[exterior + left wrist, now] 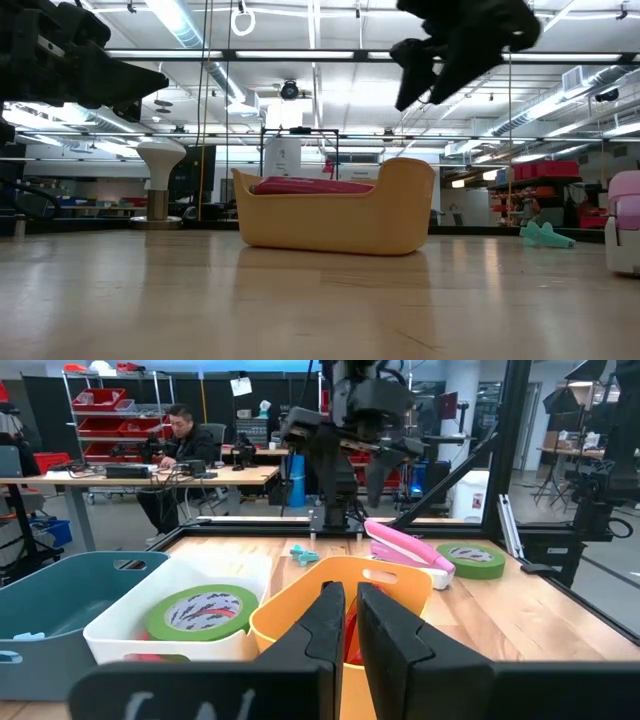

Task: Pick and place Stapler, Stapler remover, tape
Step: Put the pink stapler into the yellow bin

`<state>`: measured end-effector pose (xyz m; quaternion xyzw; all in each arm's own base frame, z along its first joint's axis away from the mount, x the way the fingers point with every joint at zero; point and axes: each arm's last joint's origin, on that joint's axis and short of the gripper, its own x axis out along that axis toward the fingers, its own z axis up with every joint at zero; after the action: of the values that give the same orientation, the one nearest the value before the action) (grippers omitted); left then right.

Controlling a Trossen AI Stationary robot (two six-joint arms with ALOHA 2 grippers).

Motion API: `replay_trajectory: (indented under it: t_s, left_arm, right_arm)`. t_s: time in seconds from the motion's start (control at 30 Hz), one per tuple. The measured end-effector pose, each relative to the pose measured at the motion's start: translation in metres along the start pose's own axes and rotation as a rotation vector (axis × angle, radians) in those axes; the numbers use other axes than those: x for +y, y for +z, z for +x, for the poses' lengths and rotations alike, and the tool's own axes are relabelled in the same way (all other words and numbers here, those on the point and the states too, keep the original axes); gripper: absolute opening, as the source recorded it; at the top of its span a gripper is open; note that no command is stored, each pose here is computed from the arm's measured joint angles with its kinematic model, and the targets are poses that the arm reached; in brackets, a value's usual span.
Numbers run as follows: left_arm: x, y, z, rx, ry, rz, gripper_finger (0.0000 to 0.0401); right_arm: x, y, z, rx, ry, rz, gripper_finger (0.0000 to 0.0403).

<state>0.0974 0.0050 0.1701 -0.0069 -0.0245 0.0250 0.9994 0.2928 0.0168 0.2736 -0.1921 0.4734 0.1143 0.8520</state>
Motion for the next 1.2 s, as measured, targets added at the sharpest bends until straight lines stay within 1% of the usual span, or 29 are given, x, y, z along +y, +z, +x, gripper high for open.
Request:
replay_trajectory:
  t_s: [0.3, 0.47, 0.77, 1.0, 1.07, 1.2]
  left_arm:
    - [0.000, 0.000, 0.000, 0.000, 0.000, 0.000, 0.0037]
    - [0.000, 0.000, 0.000, 0.000, 0.000, 0.000, 0.0037]
    - [0.000, 0.000, 0.000, 0.000, 0.000, 0.000, 0.0037]
    - [0.000, 0.000, 0.000, 0.000, 0.000, 0.000, 0.0037]
    - [0.000, 0.000, 0.000, 0.000, -0.001, 0.000, 0.0037]
    - [0.000, 0.000, 0.000, 0.000, -0.001, 0.000, 0.0037]
  right_arm:
    - [0.027, -0.026, -0.019, 0.024, 0.043, -0.028, 0.0275]
    - [0.038, -0.032, -0.029, 0.051, 0.072, -0.062, 0.0275]
    - [0.055, -0.029, -0.032, 0.046, 0.108, -0.152, 0.0275]
    - [0.073, -0.025, -0.034, 0.031, 0.144, -0.221, 0.0275]
    - [0.079, -0.024, -0.035, 0.032, 0.154, -0.230, 0.0275]
    - [0.091, -0.024, -0.031, 0.065, 0.183, -0.209, 0.0275]
